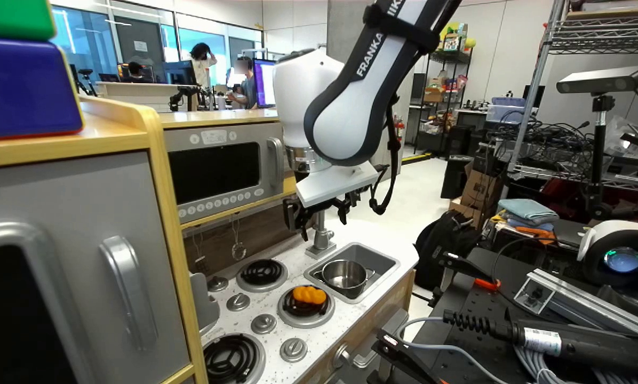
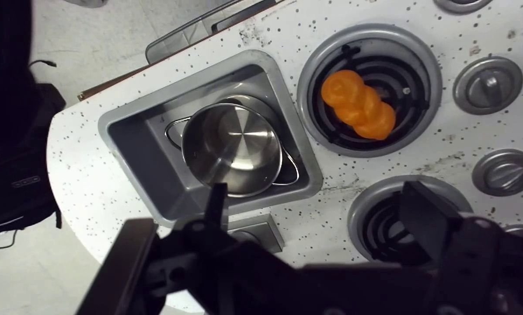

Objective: Put the orange toy into the silver pot.

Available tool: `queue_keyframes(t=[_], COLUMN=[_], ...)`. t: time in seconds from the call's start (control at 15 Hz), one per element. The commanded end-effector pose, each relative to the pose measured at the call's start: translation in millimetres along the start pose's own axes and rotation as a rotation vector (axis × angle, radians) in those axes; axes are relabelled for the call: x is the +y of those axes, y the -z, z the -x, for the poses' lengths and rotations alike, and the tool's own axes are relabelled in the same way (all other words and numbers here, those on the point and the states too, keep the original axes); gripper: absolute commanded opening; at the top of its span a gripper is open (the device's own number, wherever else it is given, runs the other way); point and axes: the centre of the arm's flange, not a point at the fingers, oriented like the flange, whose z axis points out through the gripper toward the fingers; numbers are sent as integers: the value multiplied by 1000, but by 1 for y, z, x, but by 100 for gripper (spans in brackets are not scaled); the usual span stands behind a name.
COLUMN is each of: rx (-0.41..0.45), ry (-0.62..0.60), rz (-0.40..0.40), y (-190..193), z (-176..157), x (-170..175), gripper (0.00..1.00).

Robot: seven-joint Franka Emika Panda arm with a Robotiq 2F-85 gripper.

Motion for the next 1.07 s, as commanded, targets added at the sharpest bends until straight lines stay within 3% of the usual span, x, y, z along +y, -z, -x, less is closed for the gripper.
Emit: queue_keyframes(t=[0.0,0.07,0.33,0.47,1.0], rx=[-8,-7,-9,3,-26], ry=[-21,-6,-7,149,578], rz=[85,34,64,116,-17], y=[-18,-14,-20,-12,-26], z=[-18,-5,-11,-21,-68], x=[-11,-2,-5,3,-1], gripper=[100,100,100,100,100])
